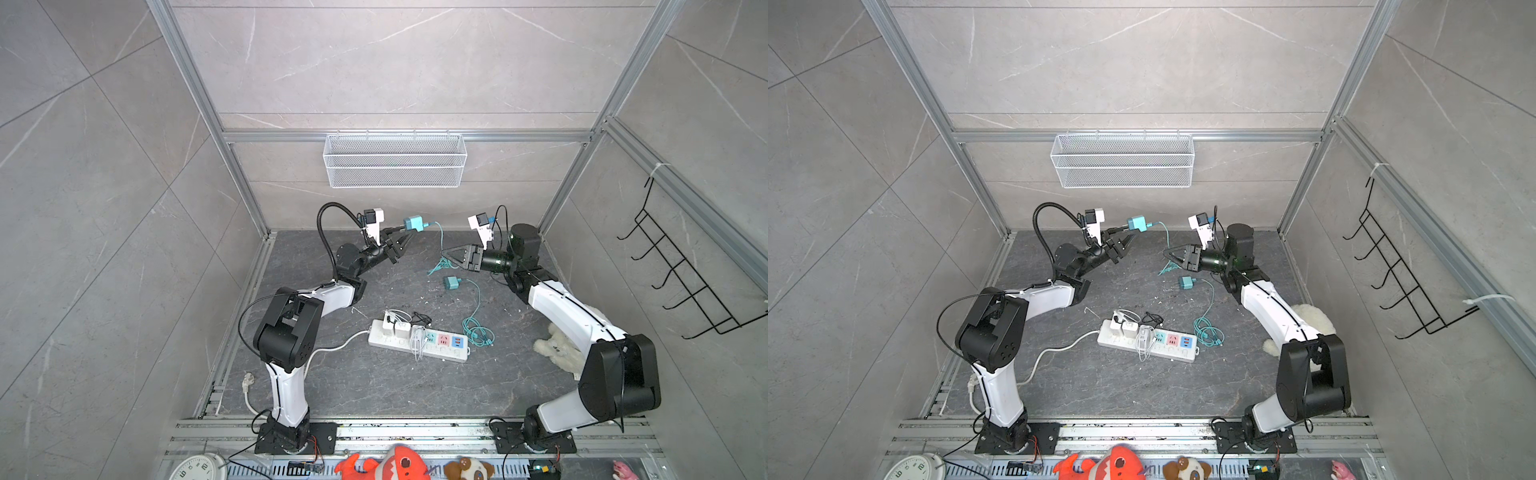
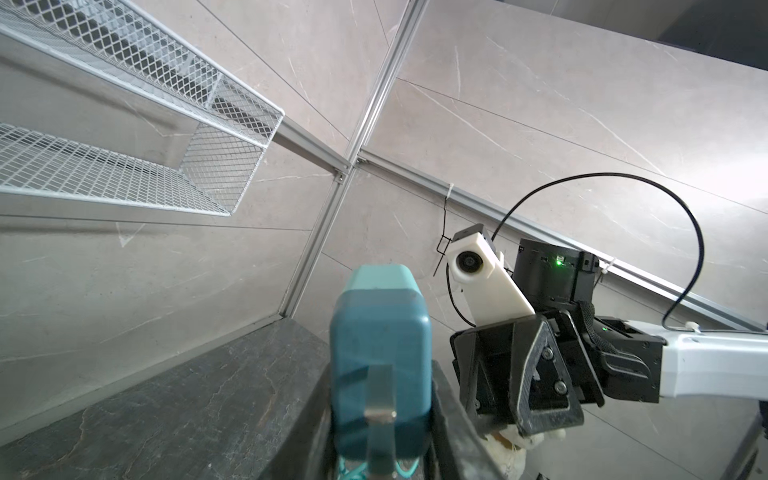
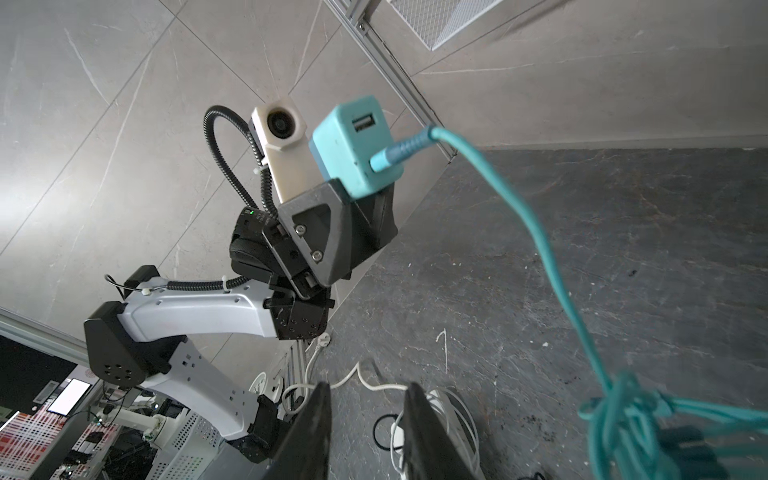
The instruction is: Insert the plug
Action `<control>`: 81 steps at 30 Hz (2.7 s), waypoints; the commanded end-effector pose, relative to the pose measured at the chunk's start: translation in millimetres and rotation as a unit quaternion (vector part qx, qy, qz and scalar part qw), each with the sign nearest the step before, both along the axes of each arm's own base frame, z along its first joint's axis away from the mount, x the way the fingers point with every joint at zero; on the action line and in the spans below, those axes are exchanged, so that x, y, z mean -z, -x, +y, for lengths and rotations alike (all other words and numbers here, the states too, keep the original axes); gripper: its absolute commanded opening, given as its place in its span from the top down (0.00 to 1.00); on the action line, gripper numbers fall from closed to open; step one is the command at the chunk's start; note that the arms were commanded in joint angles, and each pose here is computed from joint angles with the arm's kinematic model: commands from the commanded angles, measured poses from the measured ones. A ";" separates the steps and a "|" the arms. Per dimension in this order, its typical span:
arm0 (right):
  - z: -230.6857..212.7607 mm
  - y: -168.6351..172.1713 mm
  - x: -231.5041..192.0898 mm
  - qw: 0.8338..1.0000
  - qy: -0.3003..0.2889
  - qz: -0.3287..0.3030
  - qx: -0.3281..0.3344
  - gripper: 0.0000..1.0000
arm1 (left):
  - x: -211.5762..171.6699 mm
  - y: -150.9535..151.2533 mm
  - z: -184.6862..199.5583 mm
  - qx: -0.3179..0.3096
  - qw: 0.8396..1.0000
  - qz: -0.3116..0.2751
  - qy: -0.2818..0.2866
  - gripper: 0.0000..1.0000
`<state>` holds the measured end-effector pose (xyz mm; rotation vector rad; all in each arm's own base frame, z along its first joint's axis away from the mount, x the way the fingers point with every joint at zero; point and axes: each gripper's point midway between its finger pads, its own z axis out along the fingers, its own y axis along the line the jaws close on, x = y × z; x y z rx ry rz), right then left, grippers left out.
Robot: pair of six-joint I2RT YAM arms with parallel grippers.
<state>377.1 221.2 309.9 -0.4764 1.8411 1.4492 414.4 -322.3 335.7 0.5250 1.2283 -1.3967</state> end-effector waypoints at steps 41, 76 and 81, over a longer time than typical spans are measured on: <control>60.7 -50.2 -38.1 0.995 -0.080 -0.046 -0.035 0.59 | -40.7 35.3 6.3 0.030 0.998 -0.044 0.033 1.00; 70.0 -47.9 -52.1 0.990 -0.108 -0.065 -0.064 0.74 | -32.6 24.4 -6.0 0.052 0.998 -0.006 0.042 1.00; 72.3 -46.1 -50.8 0.991 -0.097 -0.067 -0.060 0.86 | -28.8 18.2 -6.6 0.048 0.998 0.008 0.047 1.00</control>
